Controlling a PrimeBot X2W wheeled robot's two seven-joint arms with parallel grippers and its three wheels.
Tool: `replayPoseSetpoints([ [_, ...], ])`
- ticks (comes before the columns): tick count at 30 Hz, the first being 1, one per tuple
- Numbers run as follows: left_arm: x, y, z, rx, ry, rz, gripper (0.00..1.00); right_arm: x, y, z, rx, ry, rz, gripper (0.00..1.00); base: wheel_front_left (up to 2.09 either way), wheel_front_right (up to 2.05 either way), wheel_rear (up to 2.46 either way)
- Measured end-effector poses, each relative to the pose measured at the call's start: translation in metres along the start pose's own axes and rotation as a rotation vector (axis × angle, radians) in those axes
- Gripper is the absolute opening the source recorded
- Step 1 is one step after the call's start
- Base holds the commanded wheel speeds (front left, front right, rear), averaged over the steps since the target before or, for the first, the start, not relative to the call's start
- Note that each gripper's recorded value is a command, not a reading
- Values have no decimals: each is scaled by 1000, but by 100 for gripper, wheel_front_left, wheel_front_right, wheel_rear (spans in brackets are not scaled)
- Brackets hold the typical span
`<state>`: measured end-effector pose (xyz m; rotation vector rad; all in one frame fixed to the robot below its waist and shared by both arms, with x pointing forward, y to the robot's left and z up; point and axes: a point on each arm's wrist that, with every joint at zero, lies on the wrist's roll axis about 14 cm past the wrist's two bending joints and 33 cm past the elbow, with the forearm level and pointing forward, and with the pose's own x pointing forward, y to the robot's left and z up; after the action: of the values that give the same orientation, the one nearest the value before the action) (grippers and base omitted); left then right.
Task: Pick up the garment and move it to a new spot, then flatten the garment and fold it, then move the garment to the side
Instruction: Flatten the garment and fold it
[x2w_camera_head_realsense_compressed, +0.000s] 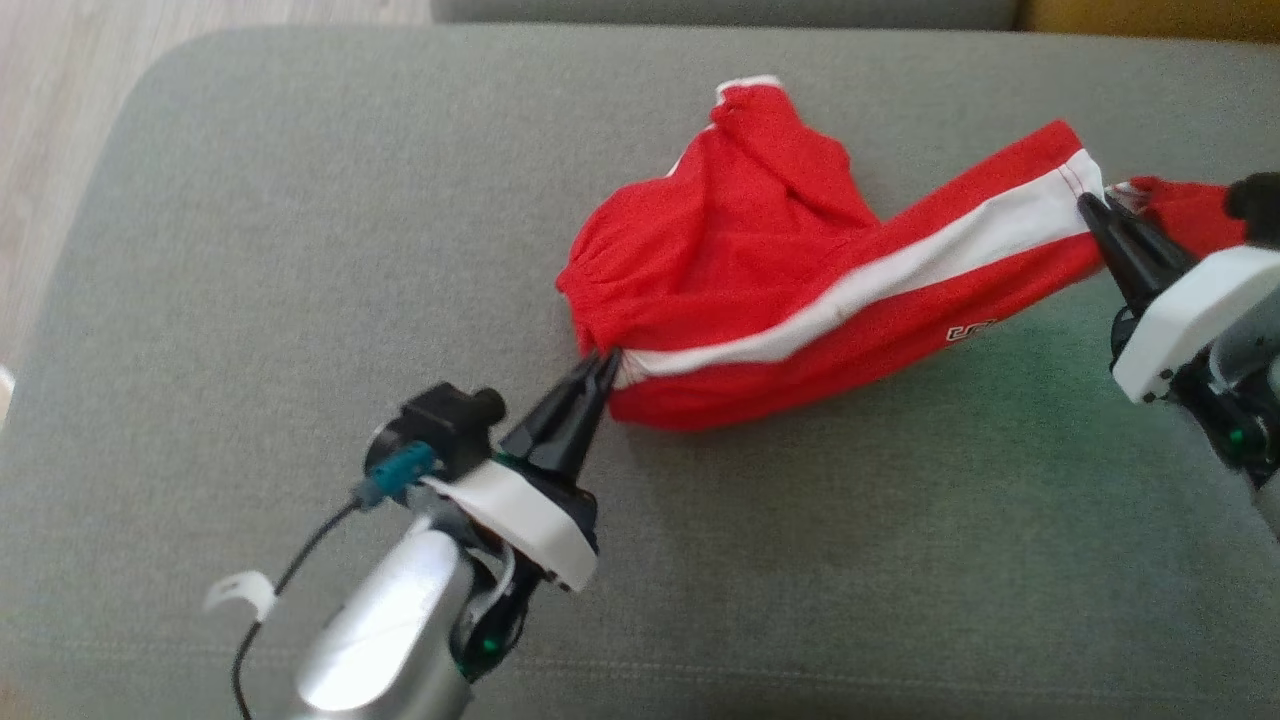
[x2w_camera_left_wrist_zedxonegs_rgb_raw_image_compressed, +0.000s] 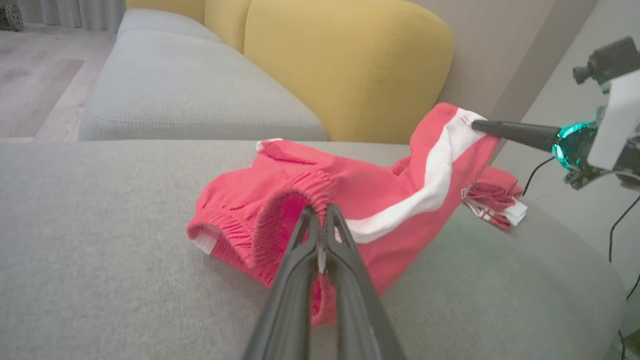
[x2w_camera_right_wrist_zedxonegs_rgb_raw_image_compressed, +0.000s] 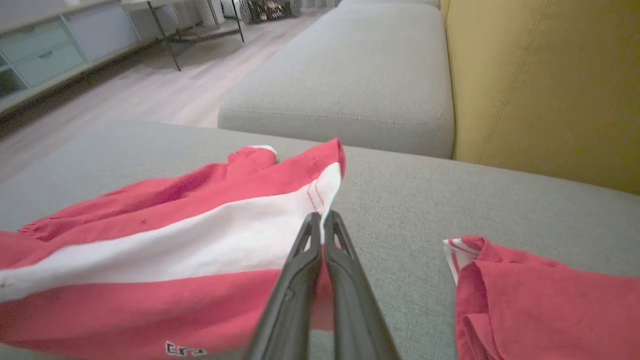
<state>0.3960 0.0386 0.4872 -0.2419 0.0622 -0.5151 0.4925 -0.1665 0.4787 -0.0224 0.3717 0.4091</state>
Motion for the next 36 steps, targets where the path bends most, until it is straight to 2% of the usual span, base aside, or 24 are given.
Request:
replayPoseSetpoints([
  [6,0,1,44,8,-120,-3,0,-28,9,24,30,-118,20,0,0,0,0],
  [10,-3,-1,83,16,-215,-3,0,-51,12,59,53,-257,23,0,0,0,0],
  [24,-26,-20,209,42,-481,-4,0,-139,14,175,0,-684,5,0,0,0,0],
  [29,-33,-27,228,57,-507,-13,0,-151,19,177,17,-686,-3,0,0,0,0],
  [33,-23,-19,222,98,-440,1,0,-147,25,182,-17,-657,-11,0,0,0,0],
  [36,2,-9,219,136,-358,-8,0,-132,23,190,-47,-628,-24,0,0,0,0],
])
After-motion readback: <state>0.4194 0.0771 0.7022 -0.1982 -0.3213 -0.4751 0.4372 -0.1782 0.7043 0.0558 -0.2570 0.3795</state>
